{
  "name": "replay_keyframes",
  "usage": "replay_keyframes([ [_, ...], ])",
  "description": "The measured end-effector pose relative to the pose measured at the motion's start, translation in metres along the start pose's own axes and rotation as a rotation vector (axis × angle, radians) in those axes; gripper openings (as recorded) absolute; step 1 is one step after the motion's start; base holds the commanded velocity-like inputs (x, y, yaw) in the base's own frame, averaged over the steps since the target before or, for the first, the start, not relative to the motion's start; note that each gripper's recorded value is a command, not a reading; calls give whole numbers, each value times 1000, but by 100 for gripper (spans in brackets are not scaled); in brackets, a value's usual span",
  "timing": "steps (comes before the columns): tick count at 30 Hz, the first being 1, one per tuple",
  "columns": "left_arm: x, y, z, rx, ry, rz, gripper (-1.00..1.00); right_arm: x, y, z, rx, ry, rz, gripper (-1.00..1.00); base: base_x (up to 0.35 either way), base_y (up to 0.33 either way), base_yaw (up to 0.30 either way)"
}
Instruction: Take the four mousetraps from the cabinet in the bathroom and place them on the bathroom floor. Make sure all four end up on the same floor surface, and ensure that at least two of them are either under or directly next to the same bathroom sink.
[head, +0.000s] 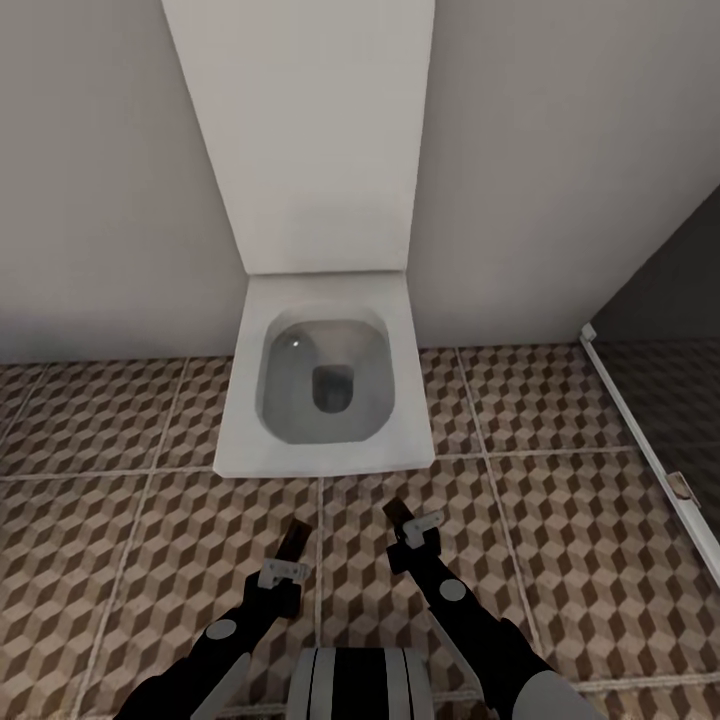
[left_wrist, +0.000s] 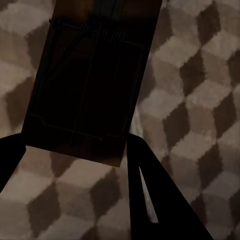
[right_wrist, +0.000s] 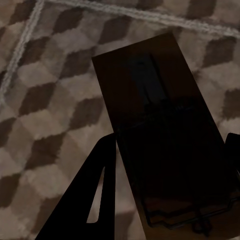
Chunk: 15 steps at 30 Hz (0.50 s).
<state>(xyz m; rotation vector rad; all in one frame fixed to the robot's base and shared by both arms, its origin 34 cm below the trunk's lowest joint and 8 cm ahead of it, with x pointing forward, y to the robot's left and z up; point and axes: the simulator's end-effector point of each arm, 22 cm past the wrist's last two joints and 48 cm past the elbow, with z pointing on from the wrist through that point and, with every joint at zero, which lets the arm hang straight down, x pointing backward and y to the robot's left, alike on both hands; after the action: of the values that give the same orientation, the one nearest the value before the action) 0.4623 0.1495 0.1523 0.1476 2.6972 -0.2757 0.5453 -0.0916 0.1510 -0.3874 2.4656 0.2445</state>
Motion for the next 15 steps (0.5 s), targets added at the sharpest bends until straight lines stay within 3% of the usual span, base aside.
replay_keyframes([
  [15, 10, -1, 4, 4, 20, -5, -100, 13, 2, 4, -5, 21, 6, -100, 0, 0, 0],
])
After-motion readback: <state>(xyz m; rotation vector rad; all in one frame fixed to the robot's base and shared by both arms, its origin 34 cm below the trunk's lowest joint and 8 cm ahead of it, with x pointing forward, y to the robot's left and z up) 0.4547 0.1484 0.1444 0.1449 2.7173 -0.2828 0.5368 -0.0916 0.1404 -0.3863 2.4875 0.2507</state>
